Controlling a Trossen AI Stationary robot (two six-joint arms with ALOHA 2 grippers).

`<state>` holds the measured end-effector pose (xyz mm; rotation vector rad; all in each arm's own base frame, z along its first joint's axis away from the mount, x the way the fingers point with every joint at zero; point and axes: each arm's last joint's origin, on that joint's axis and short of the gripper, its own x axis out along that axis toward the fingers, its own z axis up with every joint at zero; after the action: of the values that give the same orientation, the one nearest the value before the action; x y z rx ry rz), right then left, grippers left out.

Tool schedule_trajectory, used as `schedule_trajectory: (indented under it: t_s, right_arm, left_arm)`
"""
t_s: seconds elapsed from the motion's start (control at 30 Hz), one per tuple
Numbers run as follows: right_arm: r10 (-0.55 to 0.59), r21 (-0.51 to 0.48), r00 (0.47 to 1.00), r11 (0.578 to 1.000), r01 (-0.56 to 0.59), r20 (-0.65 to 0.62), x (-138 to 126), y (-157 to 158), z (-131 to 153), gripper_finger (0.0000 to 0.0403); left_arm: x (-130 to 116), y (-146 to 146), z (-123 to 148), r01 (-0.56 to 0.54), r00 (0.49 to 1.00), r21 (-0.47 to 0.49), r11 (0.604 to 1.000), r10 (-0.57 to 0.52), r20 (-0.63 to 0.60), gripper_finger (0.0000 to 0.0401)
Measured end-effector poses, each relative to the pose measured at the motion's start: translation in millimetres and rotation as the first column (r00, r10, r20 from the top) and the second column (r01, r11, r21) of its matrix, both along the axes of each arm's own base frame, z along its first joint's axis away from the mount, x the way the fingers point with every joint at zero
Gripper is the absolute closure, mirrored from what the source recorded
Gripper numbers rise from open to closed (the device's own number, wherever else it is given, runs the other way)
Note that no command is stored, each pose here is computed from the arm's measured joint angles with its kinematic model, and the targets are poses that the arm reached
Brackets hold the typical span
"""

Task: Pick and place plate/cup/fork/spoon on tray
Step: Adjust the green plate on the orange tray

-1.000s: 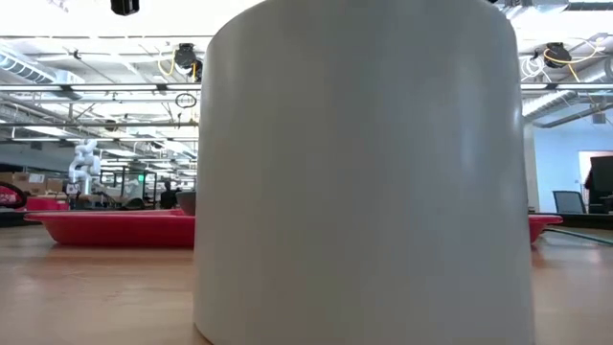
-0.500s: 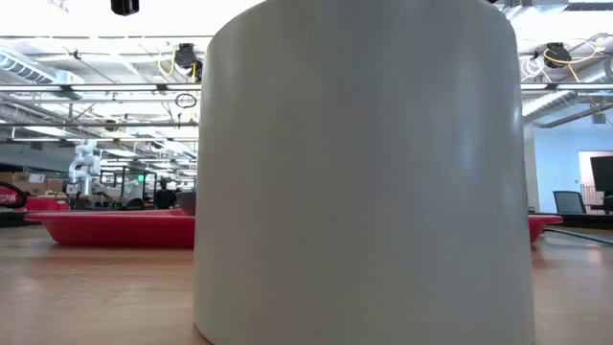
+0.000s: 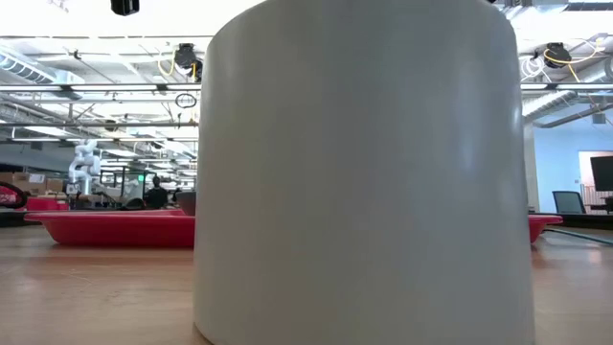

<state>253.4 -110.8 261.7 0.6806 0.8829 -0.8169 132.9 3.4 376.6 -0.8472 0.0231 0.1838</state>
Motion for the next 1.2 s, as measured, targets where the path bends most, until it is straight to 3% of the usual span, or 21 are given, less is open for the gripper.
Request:
schedule_trajectory:
  t_s: [0.33, 0.5, 0.73, 0.83, 1.2]
  right_arm:
    - [0.118, -0.066, 0.988, 0.992, -0.111, 0.098, -9.4, 27.6, 28.4, 0.0250]
    - [0.091, -0.062, 0.962, 0.995, -0.077, 0.256, -9.3, 30.9, 44.1, 0.0250]
    - [0.114, -0.025, 0.857, 0.993, -0.118, 0.502, -7.1, 31.2, 68.1, 0.0250]
    - [0.063, 0.020, 0.804, 0.996, -0.093, 0.592, -4.0, 30.9, 75.4, 0.0250]
    - [0.106, 0.043, 0.747, 0.983, -0.178, 0.656, -5.3, 54.7, 87.0, 0.0250]
  left_arm:
    - [0.0, 0.0, 0.0, 0.000, 1.000, -0.002, 1.000, 0.000, 0.000, 0.0238]
    - [0.0, 0.0, 0.0, 0.000, 1.000, -0.002, 1.000, 0.000, 0.000, 0.0238]
    - [0.0, 0.0, 0.0, -0.002, 1.000, -0.025, 1.000, 0.002, 0.004, 0.0238]
    - [0.0, 0.1, 0.0, -0.004, 1.000, -0.035, 0.999, 0.004, 0.005, 0.0238]
    - [-0.1, 0.5, 0.1, -0.019, 1.000, -0.036, 0.999, 0.019, 0.007, 0.0238]
